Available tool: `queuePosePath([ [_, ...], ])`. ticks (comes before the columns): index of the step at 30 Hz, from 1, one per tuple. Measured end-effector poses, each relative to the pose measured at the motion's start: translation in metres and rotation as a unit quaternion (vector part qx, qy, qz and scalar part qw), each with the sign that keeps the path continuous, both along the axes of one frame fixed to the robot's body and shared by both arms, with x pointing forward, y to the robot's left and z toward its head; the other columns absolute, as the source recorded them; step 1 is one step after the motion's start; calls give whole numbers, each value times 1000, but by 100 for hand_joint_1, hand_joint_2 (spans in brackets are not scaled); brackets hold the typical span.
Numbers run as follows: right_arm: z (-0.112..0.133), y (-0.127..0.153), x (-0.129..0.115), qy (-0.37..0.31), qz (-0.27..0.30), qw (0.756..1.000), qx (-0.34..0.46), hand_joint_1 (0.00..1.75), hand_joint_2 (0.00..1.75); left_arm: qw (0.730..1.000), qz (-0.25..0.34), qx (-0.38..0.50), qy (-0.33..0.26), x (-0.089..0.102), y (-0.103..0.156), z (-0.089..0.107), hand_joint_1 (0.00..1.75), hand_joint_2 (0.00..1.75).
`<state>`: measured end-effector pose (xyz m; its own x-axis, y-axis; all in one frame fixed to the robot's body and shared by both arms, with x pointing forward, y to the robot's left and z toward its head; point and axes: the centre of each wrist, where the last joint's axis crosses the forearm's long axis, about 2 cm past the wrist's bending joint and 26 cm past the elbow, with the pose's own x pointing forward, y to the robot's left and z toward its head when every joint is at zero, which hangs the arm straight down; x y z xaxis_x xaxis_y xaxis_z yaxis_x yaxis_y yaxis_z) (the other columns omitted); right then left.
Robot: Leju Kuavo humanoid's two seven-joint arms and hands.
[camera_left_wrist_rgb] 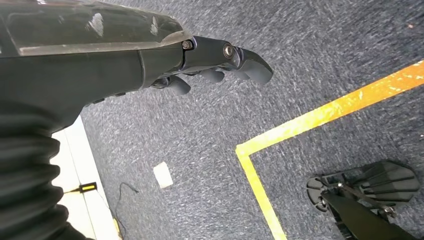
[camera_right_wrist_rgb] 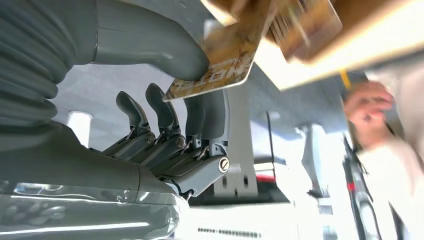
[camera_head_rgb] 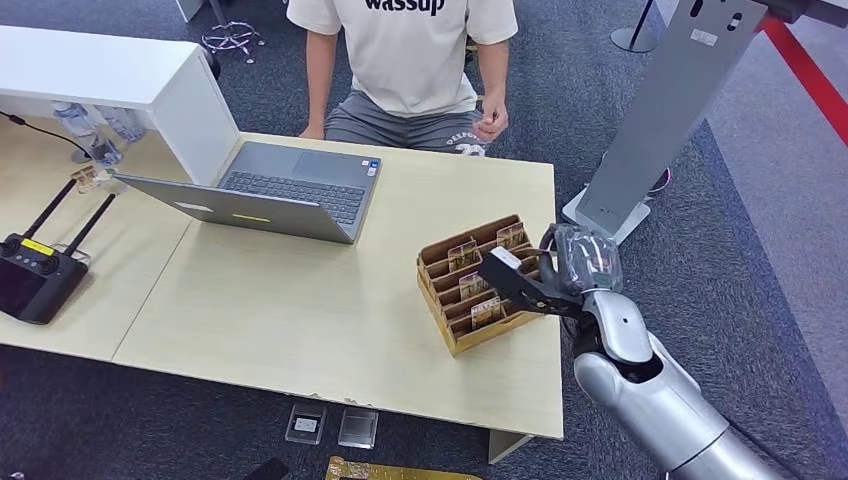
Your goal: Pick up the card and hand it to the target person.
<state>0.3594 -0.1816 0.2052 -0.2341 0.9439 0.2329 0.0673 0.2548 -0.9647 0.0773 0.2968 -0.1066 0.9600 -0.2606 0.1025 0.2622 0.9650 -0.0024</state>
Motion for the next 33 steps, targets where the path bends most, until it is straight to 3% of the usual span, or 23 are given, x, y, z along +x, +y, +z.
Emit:
queuePosePath([
  [6,25,5,-20,-65,26,997,37,145,175,1000,5,1,3,-5,0,-1,0,175],
  [13,21,13,-29,-80,76,991,72,145,175,1000,-2,0,8,-1,0,0,0,175],
  [22,3,29,-11,-132,138,975,113,145,175,1000,-15,-7,5,12,-5,2,0,175],
  [33,-15,40,14,-179,127,965,144,145,175,1000,-24,-12,2,19,-14,4,0,175],
])
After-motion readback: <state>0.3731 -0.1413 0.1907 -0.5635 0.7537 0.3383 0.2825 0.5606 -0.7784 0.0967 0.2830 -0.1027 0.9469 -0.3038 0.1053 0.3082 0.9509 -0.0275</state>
